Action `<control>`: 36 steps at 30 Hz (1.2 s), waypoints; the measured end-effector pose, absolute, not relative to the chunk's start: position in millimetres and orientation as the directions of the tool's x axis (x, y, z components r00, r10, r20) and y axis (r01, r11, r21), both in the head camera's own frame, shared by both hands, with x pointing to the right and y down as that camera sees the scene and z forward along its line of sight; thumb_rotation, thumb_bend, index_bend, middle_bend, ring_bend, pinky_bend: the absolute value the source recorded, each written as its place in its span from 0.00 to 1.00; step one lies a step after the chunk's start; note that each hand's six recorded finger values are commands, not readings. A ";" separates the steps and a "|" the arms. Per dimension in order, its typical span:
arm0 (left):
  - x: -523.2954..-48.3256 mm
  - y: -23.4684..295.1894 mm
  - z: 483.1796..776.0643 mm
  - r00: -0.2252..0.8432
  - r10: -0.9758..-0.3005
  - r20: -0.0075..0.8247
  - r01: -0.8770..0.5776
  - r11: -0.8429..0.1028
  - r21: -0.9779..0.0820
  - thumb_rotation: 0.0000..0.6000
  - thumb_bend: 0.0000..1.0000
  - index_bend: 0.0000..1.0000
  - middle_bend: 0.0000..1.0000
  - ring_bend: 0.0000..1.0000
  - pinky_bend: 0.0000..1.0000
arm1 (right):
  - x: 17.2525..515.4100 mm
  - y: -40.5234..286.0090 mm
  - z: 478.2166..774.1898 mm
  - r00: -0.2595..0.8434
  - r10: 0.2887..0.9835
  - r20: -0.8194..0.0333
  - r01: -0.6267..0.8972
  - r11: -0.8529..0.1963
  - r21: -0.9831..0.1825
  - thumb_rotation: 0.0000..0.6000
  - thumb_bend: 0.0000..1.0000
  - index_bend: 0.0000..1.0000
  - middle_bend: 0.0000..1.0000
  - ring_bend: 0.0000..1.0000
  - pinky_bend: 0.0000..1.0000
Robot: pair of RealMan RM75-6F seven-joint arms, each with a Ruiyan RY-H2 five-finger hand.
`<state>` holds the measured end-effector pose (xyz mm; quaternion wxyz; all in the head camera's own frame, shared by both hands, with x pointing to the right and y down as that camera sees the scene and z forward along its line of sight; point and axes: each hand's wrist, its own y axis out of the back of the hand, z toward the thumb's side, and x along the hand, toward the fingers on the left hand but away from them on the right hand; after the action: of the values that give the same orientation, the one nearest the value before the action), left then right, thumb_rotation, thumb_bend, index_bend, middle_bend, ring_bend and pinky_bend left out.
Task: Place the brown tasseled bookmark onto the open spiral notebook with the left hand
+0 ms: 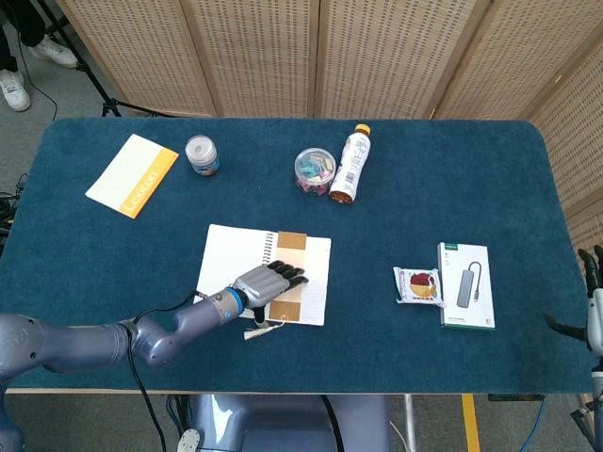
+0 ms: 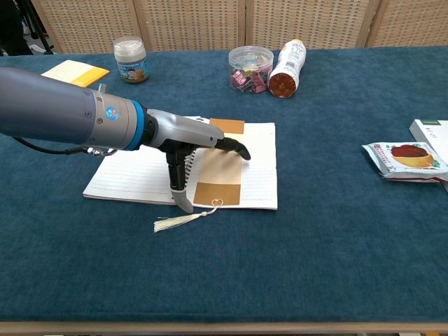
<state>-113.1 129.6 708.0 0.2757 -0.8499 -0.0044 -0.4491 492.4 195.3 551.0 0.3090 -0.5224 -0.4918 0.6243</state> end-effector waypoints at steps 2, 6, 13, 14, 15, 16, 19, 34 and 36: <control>-113.9 129.9 707.5 0.594 -0.242 0.767 0.254 -0.849 -0.464 1.00 0.00 0.04 0.00 0.00 0.00 | 492.1 195.3 550.7 -0.262 0.900 -0.347 0.129 -0.324 -0.937 1.00 0.00 0.00 0.00 0.00 0.00; -114.7 129.2 706.4 0.593 -0.249 0.766 0.250 -0.847 -0.469 1.00 0.00 0.04 0.00 0.00 0.00 | 491.5 195.4 550.4 -0.261 0.901 -0.347 0.129 -0.324 -0.937 1.00 0.00 0.00 0.00 0.00 0.00; -117.7 130.3 705.7 0.590 -0.245 0.769 0.259 -0.845 -0.468 1.00 0.00 0.04 0.00 0.00 0.00 | 491.2 195.6 549.2 -0.260 0.902 -0.344 0.128 -0.320 -0.939 1.00 0.00 0.00 0.00 0.00 0.00; -118.0 130.0 705.5 0.591 -0.247 0.768 0.262 -0.842 -0.472 1.00 0.00 0.04 0.00 0.00 0.00 | 491.2 195.6 549.0 -0.260 0.903 -0.343 0.128 -0.320 -0.939 1.00 0.00 0.00 0.00 0.00 0.00; -118.4 129.5 705.4 0.591 -0.249 0.767 0.264 -0.839 -0.476 1.00 0.00 0.04 0.00 0.00 0.00 | 491.0 195.6 548.9 -0.260 0.903 -0.343 0.128 -0.320 -0.939 1.00 0.00 0.00 0.00 0.00 0.00; -118.9 129.1 705.4 0.591 -0.251 0.767 0.265 -0.837 -0.479 1.00 0.00 0.04 0.00 0.00 0.00 | 491.0 195.6 548.9 -0.260 0.903 -0.343 0.128 -0.320 -0.939 1.00 0.00 0.00 0.00 0.00 0.00; -120.1 128.0 705.0 0.592 -0.257 0.764 0.265 -0.833 -0.485 1.00 0.00 0.04 0.00 0.00 0.00 | 490.9 195.7 548.7 -0.260 0.903 -0.342 0.126 -0.319 -0.939 1.00 0.00 0.00 0.00 0.00 0.00; -124.4 130.5 706.8 0.587 -0.247 0.771 0.270 -0.838 -0.475 1.00 0.00 0.04 0.00 0.00 0.00 | 490.4 195.9 549.1 -0.260 0.903 -0.343 0.124 -0.321 -0.939 1.00 0.00 0.00 0.00 0.00 0.00; -124.1 130.8 706.6 0.588 -0.245 0.770 0.271 -0.838 -0.474 1.00 0.00 0.04 0.00 0.00 0.00 | 490.4 195.9 548.9 -0.260 0.903 -0.342 0.124 -0.320 -0.939 1.00 0.00 0.00 0.00 0.00 0.00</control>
<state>-124.1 130.8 706.6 0.2844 -0.8446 -0.0075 -0.4536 490.4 195.9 548.9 0.3127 -0.5217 -0.4920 0.6229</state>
